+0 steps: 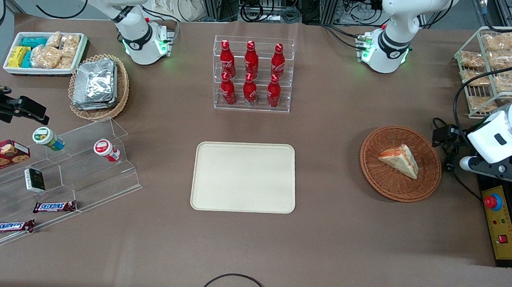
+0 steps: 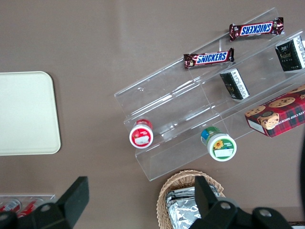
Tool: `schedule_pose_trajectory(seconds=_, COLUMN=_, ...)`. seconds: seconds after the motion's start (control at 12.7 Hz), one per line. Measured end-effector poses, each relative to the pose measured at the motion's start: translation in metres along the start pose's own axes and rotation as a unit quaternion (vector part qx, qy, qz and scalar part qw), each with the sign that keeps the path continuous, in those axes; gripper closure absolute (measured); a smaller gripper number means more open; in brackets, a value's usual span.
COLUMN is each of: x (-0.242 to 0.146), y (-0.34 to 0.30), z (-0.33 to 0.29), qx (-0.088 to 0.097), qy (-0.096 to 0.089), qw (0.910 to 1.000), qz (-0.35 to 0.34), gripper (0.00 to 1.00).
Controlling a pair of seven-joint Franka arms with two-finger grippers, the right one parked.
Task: Place sandwich from basket to tray
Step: 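Move the left gripper over the wrapped sandwich in the wicker basket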
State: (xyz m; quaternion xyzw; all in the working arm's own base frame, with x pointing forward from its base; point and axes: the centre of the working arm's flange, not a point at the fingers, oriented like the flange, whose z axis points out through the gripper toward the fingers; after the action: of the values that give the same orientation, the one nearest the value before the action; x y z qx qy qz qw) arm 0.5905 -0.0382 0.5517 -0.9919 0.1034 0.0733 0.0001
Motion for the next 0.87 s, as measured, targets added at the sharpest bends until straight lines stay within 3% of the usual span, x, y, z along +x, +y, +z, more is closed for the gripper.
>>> schedule_pose_trajectory(seconds=0.31, x=0.001, y=-0.001, z=0.004, qx=-0.001, qy=-0.005, qw=1.0000, qz=-0.005, gripper=0.00)
schedule_pose_trajectory(seconds=0.47, x=0.004, y=-0.004, z=0.014, qx=-0.004, qy=-0.018, qw=0.9985, qz=-0.052, gripper=0.00)
schedule_pose_trajectory(seconds=0.55, x=0.005, y=-0.006, z=0.022, qx=-0.003, qy=-0.025, qw=0.9926, qz=-0.119, gripper=0.00)
schedule_pose_trajectory(seconds=0.71, x=0.009, y=-0.005, z=0.044, qx=0.001, qy=-0.036, qw=0.9658, qz=-0.257, gripper=0.00)
schedule_pose_trajectory(seconds=0.87, x=0.016, y=0.001, z=0.081, qx=0.001, qy=-0.021, qw=0.9392, qz=-0.343, gripper=0.00)
